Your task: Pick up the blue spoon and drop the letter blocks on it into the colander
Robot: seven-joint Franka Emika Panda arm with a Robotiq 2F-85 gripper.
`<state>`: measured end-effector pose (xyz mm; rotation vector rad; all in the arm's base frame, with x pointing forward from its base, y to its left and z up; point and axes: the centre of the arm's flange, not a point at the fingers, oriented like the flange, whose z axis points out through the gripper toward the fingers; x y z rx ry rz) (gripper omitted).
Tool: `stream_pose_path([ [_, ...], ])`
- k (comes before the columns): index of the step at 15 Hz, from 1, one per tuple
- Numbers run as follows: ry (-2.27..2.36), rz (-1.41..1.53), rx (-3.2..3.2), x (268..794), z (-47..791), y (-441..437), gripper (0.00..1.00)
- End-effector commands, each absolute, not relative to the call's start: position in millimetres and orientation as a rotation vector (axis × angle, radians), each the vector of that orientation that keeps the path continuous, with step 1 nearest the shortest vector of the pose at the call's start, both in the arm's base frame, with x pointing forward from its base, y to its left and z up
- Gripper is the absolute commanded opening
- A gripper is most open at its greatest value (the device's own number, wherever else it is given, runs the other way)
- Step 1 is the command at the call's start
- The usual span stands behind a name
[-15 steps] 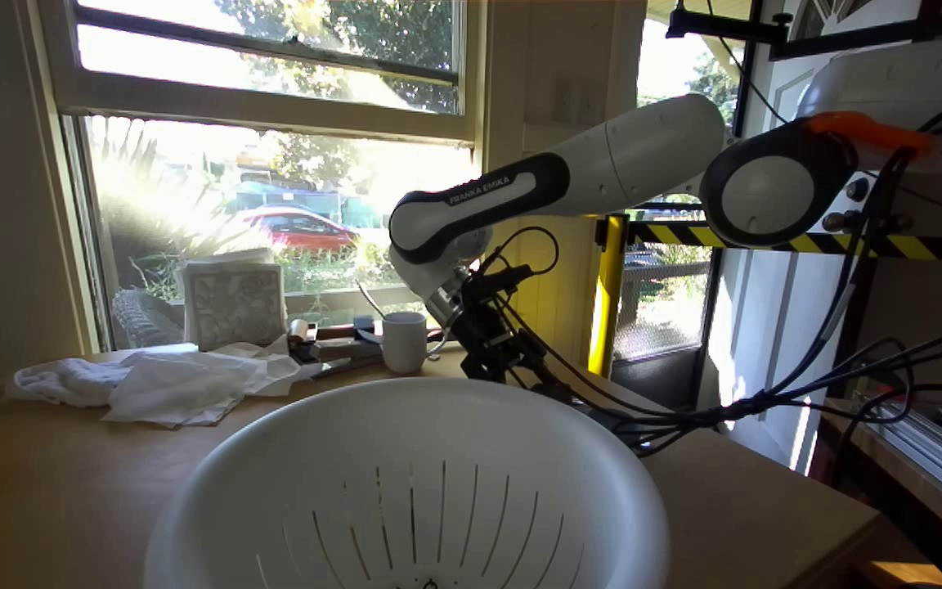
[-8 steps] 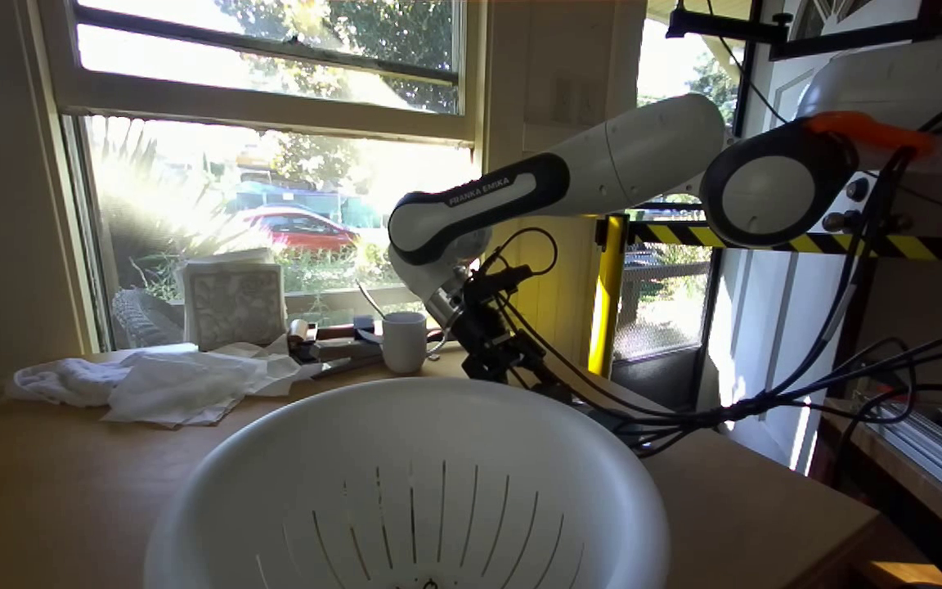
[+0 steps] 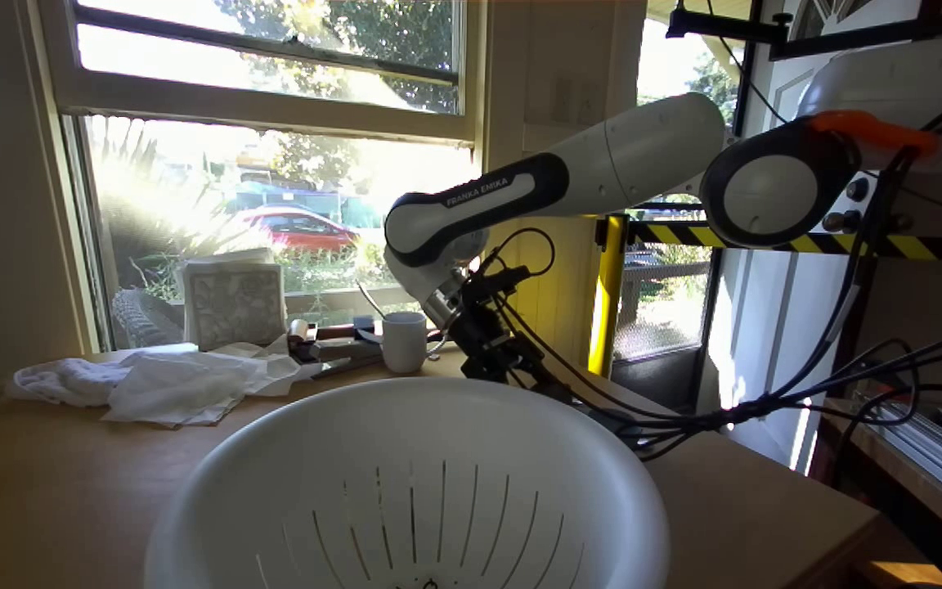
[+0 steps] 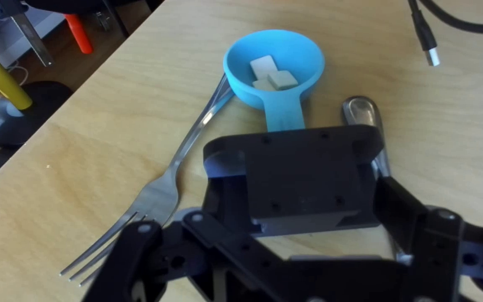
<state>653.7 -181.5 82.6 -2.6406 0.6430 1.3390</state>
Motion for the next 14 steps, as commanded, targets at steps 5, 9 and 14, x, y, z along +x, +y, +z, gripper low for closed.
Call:
stream_pose_path([
  [5,0.592,1.384,-2.652,692.1,71.3,-195.3,0.87],
  [9,0.575,1.379,-2.652,692.0,72.9,-192.0,0.85],
  [14,0.565,1.380,-2.656,692.2,72.5,-188.1,0.80],
])
